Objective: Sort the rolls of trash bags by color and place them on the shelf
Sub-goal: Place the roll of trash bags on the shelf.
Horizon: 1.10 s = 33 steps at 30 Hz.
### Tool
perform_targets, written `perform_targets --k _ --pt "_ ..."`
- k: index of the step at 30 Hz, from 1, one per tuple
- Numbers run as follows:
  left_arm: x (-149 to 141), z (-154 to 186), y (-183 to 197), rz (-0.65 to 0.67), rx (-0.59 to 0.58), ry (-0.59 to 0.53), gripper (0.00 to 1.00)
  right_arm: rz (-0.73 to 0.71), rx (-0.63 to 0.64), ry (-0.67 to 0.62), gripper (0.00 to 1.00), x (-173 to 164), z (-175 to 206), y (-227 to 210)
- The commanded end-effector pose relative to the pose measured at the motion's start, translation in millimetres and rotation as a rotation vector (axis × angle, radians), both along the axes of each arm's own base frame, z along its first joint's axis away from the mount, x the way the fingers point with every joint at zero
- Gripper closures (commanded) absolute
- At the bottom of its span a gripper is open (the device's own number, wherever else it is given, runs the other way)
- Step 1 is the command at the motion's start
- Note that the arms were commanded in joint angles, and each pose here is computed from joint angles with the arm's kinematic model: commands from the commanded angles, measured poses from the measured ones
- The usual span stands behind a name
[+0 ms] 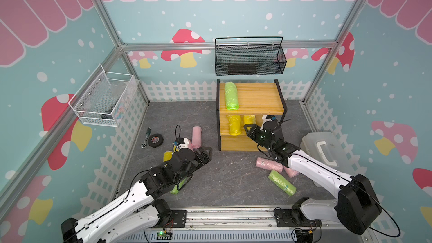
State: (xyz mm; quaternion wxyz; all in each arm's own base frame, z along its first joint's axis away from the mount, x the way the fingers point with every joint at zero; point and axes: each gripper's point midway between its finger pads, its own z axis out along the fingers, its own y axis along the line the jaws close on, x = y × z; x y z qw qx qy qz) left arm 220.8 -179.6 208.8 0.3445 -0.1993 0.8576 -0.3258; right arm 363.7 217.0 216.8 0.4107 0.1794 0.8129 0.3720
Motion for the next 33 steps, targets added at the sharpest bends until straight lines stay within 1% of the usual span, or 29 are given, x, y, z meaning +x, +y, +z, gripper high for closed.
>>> perform_targets --k 1,3,6,7,9,10,14,17,25,33 --pt "-2.3 -12.8 3.0 -0.006 0.036 0.023 0.01 0.022 0.035 -0.081 0.82 11.2 29.8 8.0" --pt "-3.0 -14.7 3.1 -0.008 0.039 0.028 0.01 0.031 0.036 -0.079 0.73 13.0 30.0 10.5" --pt "-3.1 -15.0 4.7 -0.004 0.044 0.028 0.01 0.045 0.031 -0.073 0.53 12.8 28.9 12.4" --pt "-3.3 -14.8 5.1 -0.004 0.047 0.029 0.01 0.047 0.027 -0.071 0.44 11.8 28.9 12.0" --pt "-3.0 -14.4 7.0 -0.001 0.056 0.029 0.01 0.045 0.01 -0.065 0.34 9.4 27.7 8.7" --pt "-2.9 -15.2 8.3 0.002 0.063 0.031 0.01 0.044 0.0 -0.063 0.31 7.6 28.4 6.9" --pt "-4.3 -23.2 12.9 0.013 0.079 0.055 0.01 0.035 -0.023 -0.063 0.26 0.9 31.1 -0.5" --pt "-7.1 -32.0 17.4 0.017 0.092 0.082 0.01 0.051 -0.061 -0.078 0.25 -5.6 35.5 -4.5" --pt "-8.4 -41.1 37.3 0.032 0.124 0.127 0.01 0.059 -0.141 -0.062 0.23 -29.6 38.4 -22.7" --pt "4.7 -52.1 60.2 0.027 0.137 0.195 0.01 0.11 -0.178 -0.084 0.23 -65.4 29.7 -37.6"
